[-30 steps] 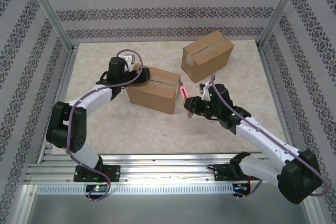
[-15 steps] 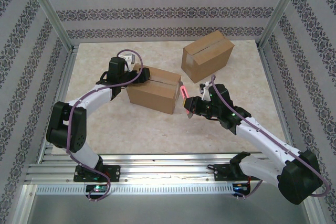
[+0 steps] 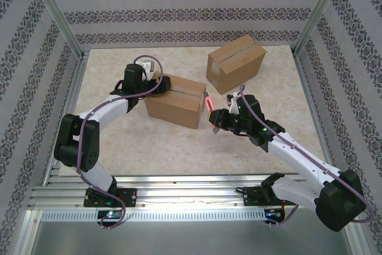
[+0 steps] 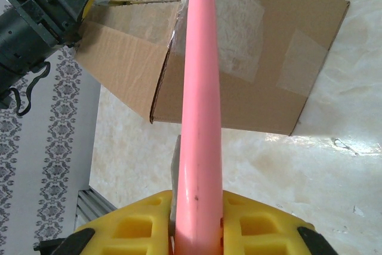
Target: Unpack the express box
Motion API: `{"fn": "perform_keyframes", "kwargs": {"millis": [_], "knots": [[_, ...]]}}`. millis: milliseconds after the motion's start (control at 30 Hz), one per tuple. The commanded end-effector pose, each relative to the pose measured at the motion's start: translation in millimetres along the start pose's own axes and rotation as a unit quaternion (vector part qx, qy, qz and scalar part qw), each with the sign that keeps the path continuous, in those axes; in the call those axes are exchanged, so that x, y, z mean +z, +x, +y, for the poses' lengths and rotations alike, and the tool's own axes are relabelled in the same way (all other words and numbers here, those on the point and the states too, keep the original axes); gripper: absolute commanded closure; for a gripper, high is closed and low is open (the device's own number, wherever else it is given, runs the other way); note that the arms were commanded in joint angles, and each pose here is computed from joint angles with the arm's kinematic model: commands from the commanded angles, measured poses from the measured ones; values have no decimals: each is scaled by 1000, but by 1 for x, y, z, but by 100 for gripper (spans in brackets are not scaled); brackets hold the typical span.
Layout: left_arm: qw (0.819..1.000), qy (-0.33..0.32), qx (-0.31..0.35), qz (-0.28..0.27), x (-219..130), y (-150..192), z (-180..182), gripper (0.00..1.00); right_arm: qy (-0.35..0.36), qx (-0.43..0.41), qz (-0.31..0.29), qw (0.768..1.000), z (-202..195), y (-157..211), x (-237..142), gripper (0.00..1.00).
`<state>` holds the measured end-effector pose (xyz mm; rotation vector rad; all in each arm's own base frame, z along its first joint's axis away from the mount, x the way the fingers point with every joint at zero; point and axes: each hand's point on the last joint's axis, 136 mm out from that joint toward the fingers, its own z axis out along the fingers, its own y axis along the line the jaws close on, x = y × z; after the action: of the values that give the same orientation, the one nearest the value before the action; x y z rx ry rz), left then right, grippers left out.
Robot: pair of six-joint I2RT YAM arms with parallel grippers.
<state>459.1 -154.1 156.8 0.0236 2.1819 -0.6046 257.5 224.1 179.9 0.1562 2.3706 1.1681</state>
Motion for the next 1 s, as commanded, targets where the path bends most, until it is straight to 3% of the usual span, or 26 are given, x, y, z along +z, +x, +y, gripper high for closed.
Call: {"fn": "perform_keyframes", "kwargs": {"millis": [0,267,967], "knots": [[980,-59,-43,183,16,121,39,11,-25,-12,-1,1000,20,-4,-1,100],[972,-78,-41,217,13,142,49,11,-30,-8,5,1000,21,-2,0,100],[968,-89,-40,232,12,152,55,11,-81,12,76,994,47,21,3,100]]}}
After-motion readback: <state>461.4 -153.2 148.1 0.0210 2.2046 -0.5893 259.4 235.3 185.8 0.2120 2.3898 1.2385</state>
